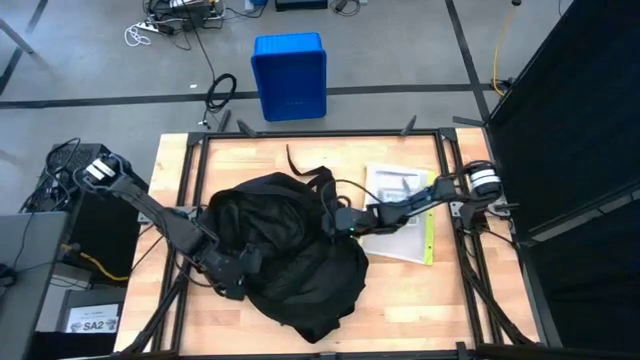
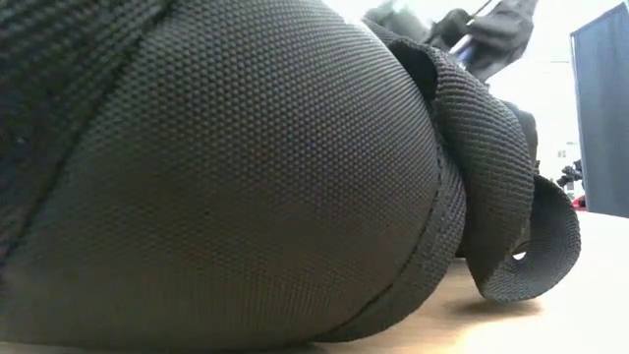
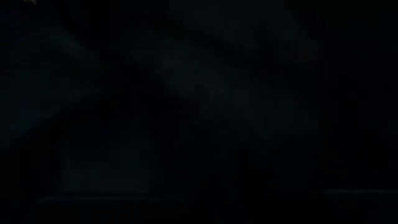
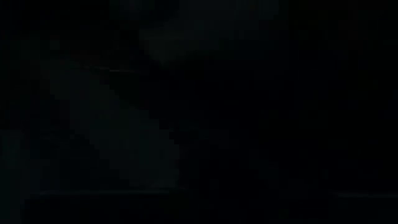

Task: Unpack backpack
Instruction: Remove the black USB cable from the backpack

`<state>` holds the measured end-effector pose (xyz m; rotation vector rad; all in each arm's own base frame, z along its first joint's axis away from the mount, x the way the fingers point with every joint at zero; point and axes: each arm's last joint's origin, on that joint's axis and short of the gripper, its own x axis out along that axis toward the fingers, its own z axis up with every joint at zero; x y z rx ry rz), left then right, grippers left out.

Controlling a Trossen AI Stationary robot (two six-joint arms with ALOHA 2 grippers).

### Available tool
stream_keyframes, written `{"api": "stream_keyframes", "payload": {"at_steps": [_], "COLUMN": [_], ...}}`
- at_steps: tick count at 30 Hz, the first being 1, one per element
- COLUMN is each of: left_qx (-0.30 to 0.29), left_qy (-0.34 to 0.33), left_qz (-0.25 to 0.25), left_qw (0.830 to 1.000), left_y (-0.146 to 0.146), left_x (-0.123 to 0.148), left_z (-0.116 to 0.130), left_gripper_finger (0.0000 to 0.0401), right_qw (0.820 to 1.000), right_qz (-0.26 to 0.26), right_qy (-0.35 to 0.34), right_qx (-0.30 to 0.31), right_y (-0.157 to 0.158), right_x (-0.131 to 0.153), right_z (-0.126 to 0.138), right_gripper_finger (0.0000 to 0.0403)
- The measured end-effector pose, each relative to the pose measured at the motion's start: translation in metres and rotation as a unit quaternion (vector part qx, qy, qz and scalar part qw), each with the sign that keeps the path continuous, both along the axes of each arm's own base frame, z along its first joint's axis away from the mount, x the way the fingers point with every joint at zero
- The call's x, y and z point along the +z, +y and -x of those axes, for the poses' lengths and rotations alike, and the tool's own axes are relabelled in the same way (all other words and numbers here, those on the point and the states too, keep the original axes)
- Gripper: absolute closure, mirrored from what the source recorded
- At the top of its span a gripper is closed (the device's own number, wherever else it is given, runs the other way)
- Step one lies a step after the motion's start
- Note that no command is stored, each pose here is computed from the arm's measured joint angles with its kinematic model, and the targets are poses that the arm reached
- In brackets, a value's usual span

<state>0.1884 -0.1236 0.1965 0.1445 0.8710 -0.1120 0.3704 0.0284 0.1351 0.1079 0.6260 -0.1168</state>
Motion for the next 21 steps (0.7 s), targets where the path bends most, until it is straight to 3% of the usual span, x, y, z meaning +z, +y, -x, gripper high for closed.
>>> {"api": "stream_keyframes", "payload": {"at_steps": [5, 10, 13, 16, 21], "left_qx": [0.087, 0.160, 0.172, 0.172, 0.161], "left_qy": [0.030, -0.015, -0.029, -0.036, -0.045], "left_qz": [-0.136, -0.241, -0.251, -0.238, -0.198], "left_qw": [0.986, 0.957, 0.952, 0.955, 0.966], "left_y": [0.017, 0.029, 0.030, 0.029, 0.024], "left_x": [-0.013, -0.011, -0.010, -0.009, -0.008], "left_z": [0.006, 0.008, 0.007, 0.005, 0.000], "left_gripper_finger": [0.0351, 0.0351, 0.0351, 0.0351, 0.0351], "right_qw": [0.990, 0.976, 0.983, 0.992, 0.985], "right_qz": [0.038, 0.083, 0.089, 0.103, 0.159], "right_qy": [0.061, 0.094, 0.081, 0.030, -0.054], "right_qx": [-0.121, -0.176, -0.140, -0.061, 0.034], "right_y": [-0.023, -0.033, -0.028, -0.009, 0.029], "right_x": [-0.005, -0.001, 0.007, 0.025, 0.068], "right_z": [0.001, 0.009, 0.006, -0.006, -0.029], "right_gripper_finger": [0.0359, 0.0368, 0.0371, 0.0370, 0.0353]}}
